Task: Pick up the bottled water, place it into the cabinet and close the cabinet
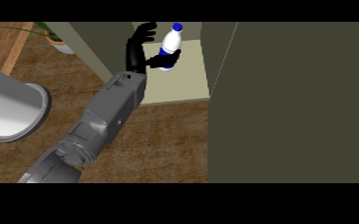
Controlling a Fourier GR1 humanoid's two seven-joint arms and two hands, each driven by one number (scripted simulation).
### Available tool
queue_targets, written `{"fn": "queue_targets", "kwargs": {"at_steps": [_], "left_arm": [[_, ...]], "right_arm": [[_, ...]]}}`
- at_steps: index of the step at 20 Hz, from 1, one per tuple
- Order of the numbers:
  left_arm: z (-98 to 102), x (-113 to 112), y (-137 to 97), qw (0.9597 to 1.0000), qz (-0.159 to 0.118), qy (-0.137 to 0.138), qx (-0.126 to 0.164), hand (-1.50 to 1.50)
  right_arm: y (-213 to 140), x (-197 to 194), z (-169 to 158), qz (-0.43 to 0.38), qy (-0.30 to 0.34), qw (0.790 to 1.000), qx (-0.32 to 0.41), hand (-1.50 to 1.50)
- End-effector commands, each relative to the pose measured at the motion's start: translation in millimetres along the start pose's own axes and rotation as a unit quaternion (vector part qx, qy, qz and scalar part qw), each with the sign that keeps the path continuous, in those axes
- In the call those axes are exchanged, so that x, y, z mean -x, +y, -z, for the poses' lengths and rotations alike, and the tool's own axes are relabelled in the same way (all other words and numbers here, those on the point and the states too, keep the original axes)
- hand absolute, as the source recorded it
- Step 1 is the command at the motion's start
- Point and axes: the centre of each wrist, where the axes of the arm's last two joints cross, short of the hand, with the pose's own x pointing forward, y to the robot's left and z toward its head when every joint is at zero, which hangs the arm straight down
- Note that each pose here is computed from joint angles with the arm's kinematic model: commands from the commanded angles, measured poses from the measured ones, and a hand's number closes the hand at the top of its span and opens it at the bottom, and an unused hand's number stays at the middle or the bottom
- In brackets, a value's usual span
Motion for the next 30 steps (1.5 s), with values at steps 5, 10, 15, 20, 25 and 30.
{"fn": "queue_targets", "kwargs": {"at_steps": [5,10,15,20,25,30], "left_arm": [[10.6,-12.3,1.6,0.9975,0.054,-0.038,-0.026,-1.50],[5.3,-28.5,-17.5,0.9980,-0.008,-0.051,0.037,-1.50],[11.8,-48.2,-20.2,0.9889,-0.105,-0.093,0.048,-1.50],[9.5,-51.6,-24.6,0.9775,-0.156,-0.114,0.085,-1.50],[1.0,-45.1,-29.4,0.9745,-0.171,-0.100,0.106,-1.50],[-10.9,-28.0,-26.7,0.9720,-0.185,-0.102,0.102,-1.50]], "right_arm": [[2.6,-13.4,1.5,0.020,-0.012,1.000,-0.017,-1.50],[5.0,-11.1,1.4,0.026,-0.005,1.000,-0.014,-1.50],[4.2,-8.7,1.3,0.033,-0.011,0.999,-0.021,-1.50],[5.6,-23.7,0.4,0.028,-0.007,0.999,-0.018,-1.50],[13.4,-32.6,1.0,0.039,0.001,0.999,-0.008,-1.50],[2.5,-27.5,5.7,0.032,-0.010,0.999,-0.004,-1.50]]}}
